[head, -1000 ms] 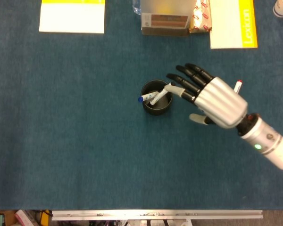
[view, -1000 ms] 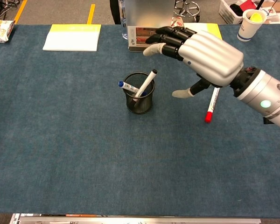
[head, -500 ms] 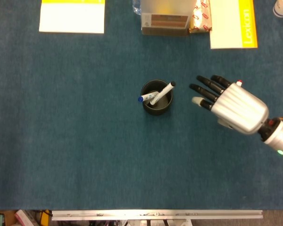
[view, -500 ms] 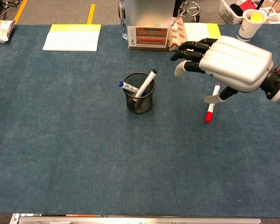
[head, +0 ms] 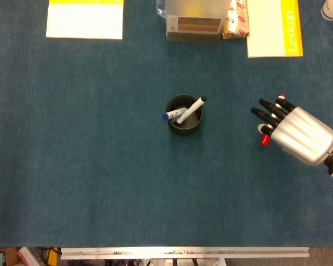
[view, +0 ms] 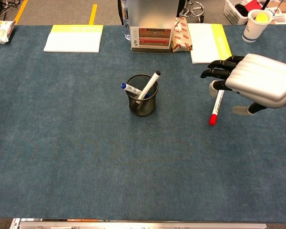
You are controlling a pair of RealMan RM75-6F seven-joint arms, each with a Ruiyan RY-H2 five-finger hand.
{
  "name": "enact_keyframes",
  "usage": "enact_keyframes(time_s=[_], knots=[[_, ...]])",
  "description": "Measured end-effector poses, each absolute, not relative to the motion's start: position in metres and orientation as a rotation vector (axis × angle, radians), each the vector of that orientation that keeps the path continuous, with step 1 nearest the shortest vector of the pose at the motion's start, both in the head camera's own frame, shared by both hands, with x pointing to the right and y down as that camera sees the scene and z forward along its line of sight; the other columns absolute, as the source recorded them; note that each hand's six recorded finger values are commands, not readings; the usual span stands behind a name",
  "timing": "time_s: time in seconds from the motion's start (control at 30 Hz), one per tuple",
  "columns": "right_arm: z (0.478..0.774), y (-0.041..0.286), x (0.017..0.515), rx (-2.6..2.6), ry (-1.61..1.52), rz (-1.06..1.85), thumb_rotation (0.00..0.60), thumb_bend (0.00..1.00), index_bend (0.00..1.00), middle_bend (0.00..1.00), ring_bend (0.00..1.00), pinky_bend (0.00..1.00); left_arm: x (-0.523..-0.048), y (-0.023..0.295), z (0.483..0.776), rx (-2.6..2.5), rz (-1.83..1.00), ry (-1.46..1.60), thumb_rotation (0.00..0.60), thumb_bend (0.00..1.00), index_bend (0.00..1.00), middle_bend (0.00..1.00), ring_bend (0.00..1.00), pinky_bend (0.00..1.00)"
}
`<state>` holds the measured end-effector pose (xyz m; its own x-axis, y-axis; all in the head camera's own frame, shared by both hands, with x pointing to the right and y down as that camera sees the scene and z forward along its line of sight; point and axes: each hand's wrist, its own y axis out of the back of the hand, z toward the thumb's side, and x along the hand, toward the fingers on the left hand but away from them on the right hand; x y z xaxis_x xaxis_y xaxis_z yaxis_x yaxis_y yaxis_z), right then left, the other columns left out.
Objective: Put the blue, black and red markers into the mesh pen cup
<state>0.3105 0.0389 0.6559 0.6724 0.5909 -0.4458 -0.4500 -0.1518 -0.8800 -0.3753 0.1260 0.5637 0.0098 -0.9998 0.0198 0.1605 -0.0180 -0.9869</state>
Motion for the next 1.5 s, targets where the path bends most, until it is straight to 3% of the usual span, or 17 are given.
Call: enact_keyframes(time_s=[0.53,1.03,1.5], knots=[[0.693,0.043,0.336,-1.501,-0.082,0.988,0.6,0.29,0.43,0.2,0.13,0.22,-0.374,0.127,0.558,-1.095,-1.269,1.081,0.6,0.24,0.39,0.07,0.01,0.14],[0.734,0.051,0.335,-1.565,-0.024,1.003,0.6,0.3,0.43,0.21,0.13,0.22,-0.373,0.128,0.553,-1.075,-1.26,1.091,0.6,0.24,0.39,0.07,0.01,0.15],[0.741,0.051,0.325,-1.463,0.036,0.929,0.6,0.3,0.43,0.19,0.12,0.18,-0.373,0.129,0.55,-1.071,-1.257,1.094,0.6,0.24,0.39,0.07,0.01,0.15]])
